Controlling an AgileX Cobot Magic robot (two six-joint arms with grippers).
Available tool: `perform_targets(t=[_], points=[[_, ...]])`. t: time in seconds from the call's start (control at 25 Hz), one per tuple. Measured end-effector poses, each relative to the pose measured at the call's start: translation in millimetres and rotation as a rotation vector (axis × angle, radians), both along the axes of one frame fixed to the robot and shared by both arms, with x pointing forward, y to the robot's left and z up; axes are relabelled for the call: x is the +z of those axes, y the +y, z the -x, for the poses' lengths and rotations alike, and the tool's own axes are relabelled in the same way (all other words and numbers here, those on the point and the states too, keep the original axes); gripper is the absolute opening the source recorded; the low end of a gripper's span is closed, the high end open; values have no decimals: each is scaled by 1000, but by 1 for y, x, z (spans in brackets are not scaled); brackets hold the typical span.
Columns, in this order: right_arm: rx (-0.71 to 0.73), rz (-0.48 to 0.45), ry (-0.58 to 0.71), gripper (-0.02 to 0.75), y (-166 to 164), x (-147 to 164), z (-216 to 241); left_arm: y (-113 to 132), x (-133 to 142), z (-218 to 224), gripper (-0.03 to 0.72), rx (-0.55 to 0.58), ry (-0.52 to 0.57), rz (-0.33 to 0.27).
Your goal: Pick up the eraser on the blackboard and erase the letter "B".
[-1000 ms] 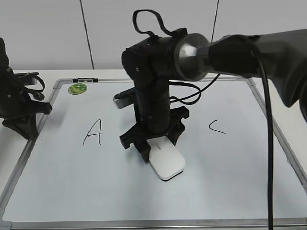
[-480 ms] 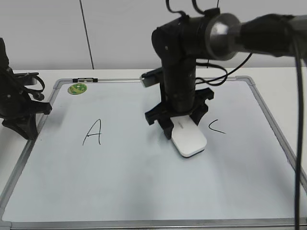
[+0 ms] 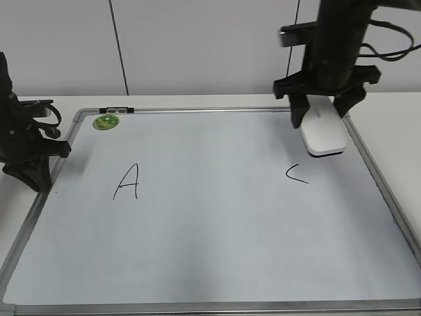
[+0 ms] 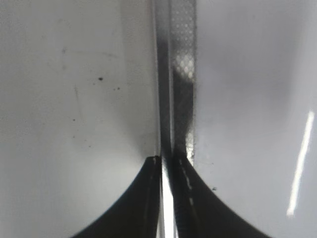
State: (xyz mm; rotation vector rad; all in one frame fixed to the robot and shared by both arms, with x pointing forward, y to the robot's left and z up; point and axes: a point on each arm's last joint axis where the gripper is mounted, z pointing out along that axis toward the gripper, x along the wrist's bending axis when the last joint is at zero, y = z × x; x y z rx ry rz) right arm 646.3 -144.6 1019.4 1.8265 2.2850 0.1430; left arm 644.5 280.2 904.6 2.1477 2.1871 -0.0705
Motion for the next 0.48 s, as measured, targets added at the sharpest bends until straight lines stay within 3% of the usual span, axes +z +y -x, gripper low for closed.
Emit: perform_targets(t=[0.2,0.48], points=[[-140,-32,-10,511,-62,12,-13,0,0,0,55,0,0,0],[-163,-36,96,511,-96,-13,-7,0,0,0,55,-1,0,0]])
